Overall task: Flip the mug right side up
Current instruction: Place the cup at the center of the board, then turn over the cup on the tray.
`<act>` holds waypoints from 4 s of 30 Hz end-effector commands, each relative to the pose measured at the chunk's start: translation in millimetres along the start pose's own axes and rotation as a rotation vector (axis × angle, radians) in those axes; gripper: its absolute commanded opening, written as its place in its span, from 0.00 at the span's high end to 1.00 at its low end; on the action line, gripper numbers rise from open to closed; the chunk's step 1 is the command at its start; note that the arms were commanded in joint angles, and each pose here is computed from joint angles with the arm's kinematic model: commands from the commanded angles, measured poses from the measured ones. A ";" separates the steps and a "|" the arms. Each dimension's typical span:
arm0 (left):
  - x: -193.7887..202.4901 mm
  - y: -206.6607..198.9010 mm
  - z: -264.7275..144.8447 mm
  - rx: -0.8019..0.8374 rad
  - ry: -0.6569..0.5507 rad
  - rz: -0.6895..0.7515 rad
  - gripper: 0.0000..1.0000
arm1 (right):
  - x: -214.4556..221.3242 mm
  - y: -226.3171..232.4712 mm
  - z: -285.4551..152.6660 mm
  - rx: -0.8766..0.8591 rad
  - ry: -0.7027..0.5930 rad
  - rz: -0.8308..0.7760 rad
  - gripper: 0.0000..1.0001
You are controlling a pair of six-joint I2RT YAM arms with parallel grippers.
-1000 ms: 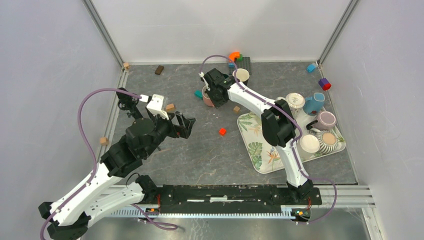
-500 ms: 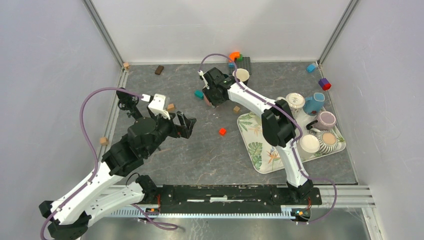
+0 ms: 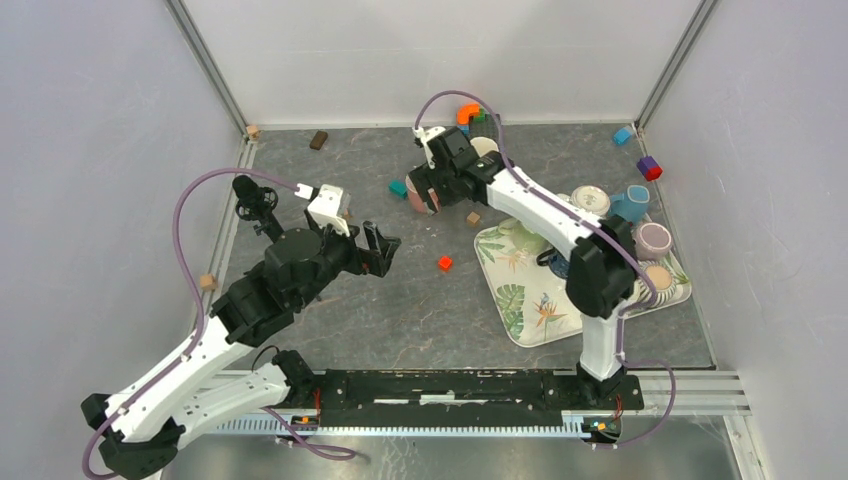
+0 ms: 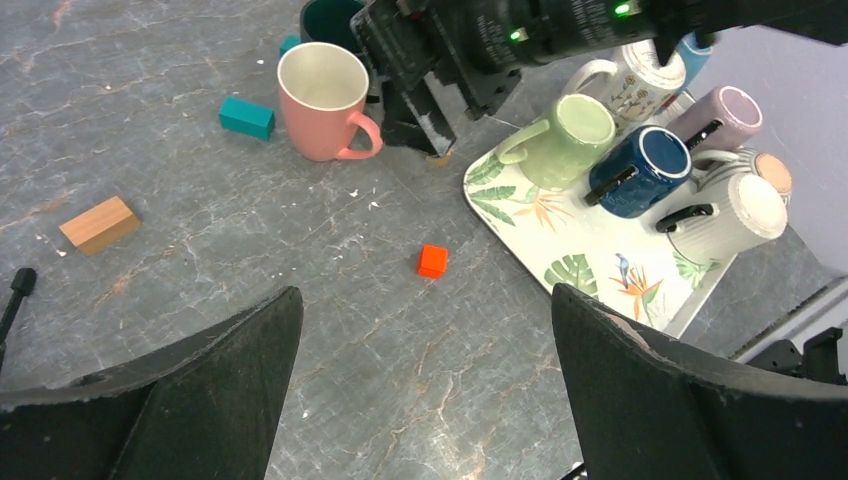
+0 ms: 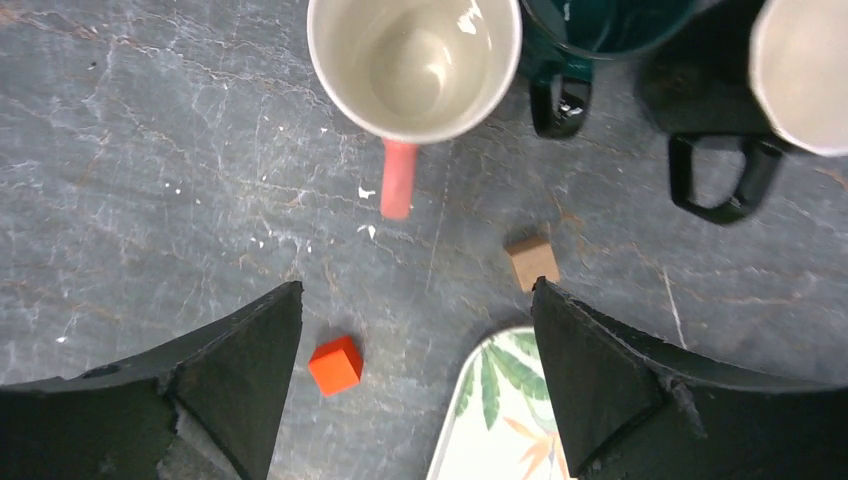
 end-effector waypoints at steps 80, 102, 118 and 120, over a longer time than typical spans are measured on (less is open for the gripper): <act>26.3 -36.1 43.1 0.228 0.201 0.075 0.00 | 239.5 -64.1 -62.3 0.698 0.064 1.367 0.50; 28.0 -37.5 44.6 0.236 0.214 0.073 0.00 | 271.0 -60.2 -73.5 0.700 0.171 1.068 0.60; 28.2 -36.7 43.3 0.235 0.217 0.078 0.00 | 254.0 -74.3 -76.5 0.729 0.079 1.013 0.57; 27.9 -36.8 43.1 0.236 0.215 0.078 0.00 | 251.7 -75.8 -78.1 0.730 0.065 1.012 0.57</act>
Point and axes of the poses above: each gripper's point midway between its finger pads, its own z axis out along the fingers, its own y axis along the line the jaws close on, x = y × z, the point moved 7 cm from there along -z, back along the fingers, and after that the axes turned 11 degrees about -z, right-handed, at the moved point
